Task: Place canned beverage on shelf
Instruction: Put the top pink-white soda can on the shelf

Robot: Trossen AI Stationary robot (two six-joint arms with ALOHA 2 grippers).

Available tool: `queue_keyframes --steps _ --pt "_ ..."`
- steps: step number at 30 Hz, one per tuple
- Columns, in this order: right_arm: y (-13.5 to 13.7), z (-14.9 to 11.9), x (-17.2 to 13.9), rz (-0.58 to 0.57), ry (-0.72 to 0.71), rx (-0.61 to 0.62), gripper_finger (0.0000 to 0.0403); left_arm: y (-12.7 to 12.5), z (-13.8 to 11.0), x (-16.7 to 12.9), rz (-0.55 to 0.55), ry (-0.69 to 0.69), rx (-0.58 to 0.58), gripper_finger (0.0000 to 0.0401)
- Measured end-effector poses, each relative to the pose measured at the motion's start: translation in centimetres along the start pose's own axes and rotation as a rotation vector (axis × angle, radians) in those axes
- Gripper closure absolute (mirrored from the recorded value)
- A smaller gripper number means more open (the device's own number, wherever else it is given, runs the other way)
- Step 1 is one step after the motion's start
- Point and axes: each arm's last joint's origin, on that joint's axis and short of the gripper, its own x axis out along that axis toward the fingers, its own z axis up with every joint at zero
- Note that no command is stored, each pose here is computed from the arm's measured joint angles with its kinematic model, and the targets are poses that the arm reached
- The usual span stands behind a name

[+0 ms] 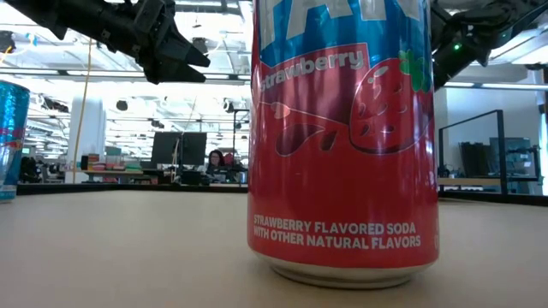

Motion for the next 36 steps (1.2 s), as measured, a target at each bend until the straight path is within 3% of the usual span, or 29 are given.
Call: queue_keyframes --steps 6,15,24,36 --pt "-0.4 -0.1 0.9 -0.009 -0.004 -0.002 0.0387 0.0 0.0 0.0 0.0 0.0 0.0 0.0073" --pt "0.4 -1.3 1.0 0.043 0.123 -0.024 0.0387 0.0 0.0 0.0 0.0 0.003 0.001 0.0073" --pt "-0.4 -0.6 1.2 -0.013 0.042 -0.005 0.0387 0.0 0.0 0.0 0.0 0.002 0.0 0.0073" --pt "-1.0 -1.4 4.3 -0.051 0.07 -0.006 0.0387 0.0 0.0 0.0 0.0 0.002 0.004 0.0073"
